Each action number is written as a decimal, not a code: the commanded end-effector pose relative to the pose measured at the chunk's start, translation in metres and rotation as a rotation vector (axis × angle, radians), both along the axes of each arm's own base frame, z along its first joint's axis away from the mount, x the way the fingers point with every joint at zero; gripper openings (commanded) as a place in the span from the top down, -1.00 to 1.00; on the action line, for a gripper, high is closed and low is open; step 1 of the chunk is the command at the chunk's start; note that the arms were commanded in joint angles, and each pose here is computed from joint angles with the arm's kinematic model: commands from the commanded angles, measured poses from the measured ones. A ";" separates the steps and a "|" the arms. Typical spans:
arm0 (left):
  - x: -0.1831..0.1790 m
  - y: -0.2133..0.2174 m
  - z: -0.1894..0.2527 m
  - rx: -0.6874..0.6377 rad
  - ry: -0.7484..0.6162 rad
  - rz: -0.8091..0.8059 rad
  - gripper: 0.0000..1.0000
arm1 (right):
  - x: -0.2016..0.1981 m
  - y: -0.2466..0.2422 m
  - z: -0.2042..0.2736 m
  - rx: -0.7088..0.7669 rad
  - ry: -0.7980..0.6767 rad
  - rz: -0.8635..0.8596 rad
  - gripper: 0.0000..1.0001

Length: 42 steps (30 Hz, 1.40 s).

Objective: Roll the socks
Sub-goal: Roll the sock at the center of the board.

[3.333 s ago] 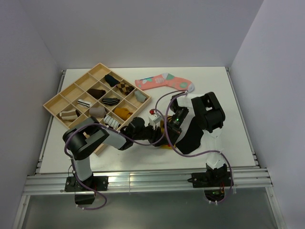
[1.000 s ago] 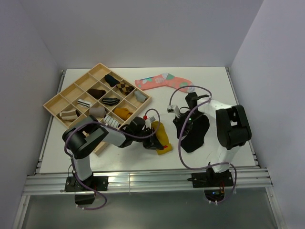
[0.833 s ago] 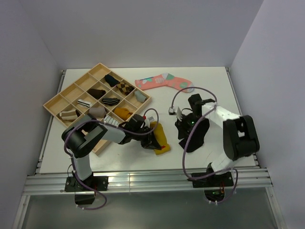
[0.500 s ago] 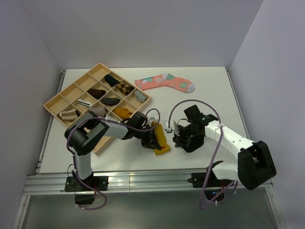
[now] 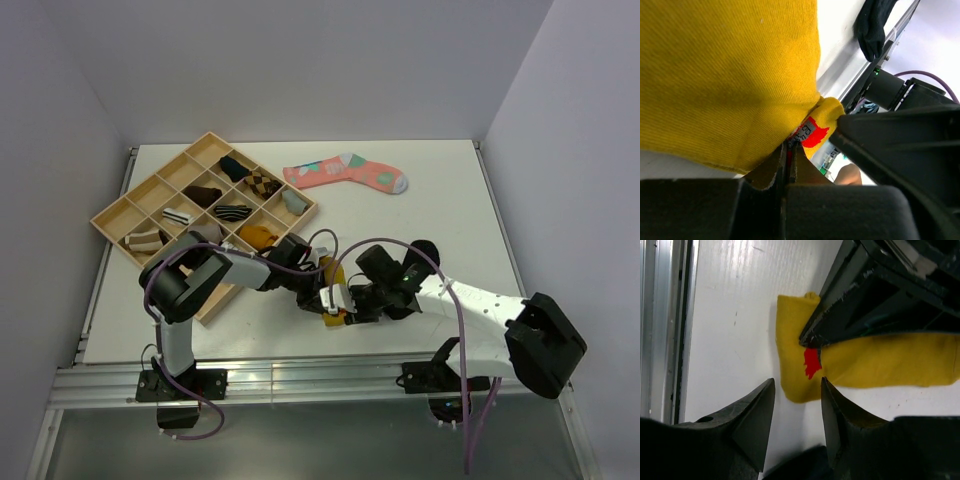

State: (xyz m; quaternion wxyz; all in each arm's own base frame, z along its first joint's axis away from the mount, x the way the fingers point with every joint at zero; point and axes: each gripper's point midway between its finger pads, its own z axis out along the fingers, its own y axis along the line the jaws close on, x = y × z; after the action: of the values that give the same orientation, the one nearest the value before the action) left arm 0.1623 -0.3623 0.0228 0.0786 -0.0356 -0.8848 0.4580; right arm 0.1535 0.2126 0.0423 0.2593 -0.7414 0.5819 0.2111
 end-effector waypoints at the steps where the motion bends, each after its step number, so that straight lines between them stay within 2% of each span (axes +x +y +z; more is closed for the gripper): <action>1: -0.018 0.028 -0.046 0.163 0.046 0.004 0.99 | 0.008 0.011 -0.002 0.000 -0.067 -0.003 0.02; 10: -0.014 0.027 -0.042 0.128 0.037 0.008 0.99 | -0.001 0.015 -0.022 -0.075 -0.051 0.034 0.14; 13: -0.010 0.027 -0.039 0.116 0.022 0.011 0.99 | 0.000 0.016 -0.024 -0.098 -0.032 0.029 0.35; 16: 0.001 0.026 -0.030 0.119 -0.039 0.025 0.78 | -0.003 0.011 -0.030 -0.158 0.016 0.038 0.51; 20: 0.025 0.023 -0.008 0.119 -0.178 0.078 0.29 | -0.012 -0.004 -0.042 -0.246 0.070 0.051 0.65; 23: 0.048 0.024 0.007 0.129 -0.302 0.150 0.18 | -0.021 -0.009 -0.042 -0.261 0.117 0.058 0.67; 27: 0.059 0.034 0.014 0.150 -0.355 0.254 0.15 | -0.026 -0.010 -0.036 -0.238 0.171 0.051 0.67; 31: 0.065 0.047 0.009 0.161 -0.375 0.376 0.24 | -0.032 -0.008 -0.030 -0.215 0.279 0.058 0.67; 32: 0.070 0.044 0.018 0.121 -0.388 0.420 0.25 | -0.034 -0.012 -0.029 -0.224 0.312 0.059 0.67; 35: 0.059 0.065 0.001 0.130 -0.370 0.508 0.25 | -0.033 -0.007 -0.017 -0.208 0.409 0.080 0.67; 38: 0.069 0.069 0.014 0.091 -0.469 0.563 0.27 | -0.039 -0.013 -0.017 -0.248 0.534 0.092 0.67; 42: 0.063 0.071 0.028 0.066 -0.616 0.555 0.24 | -0.024 -0.010 -0.006 -0.257 0.645 0.076 0.67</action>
State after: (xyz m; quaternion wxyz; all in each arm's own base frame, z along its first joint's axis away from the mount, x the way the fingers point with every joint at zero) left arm 0.2098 -0.2914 0.0287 -0.2312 0.0814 -0.8847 0.3964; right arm 0.1484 0.2193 0.0236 0.0366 -0.7072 0.6239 0.3305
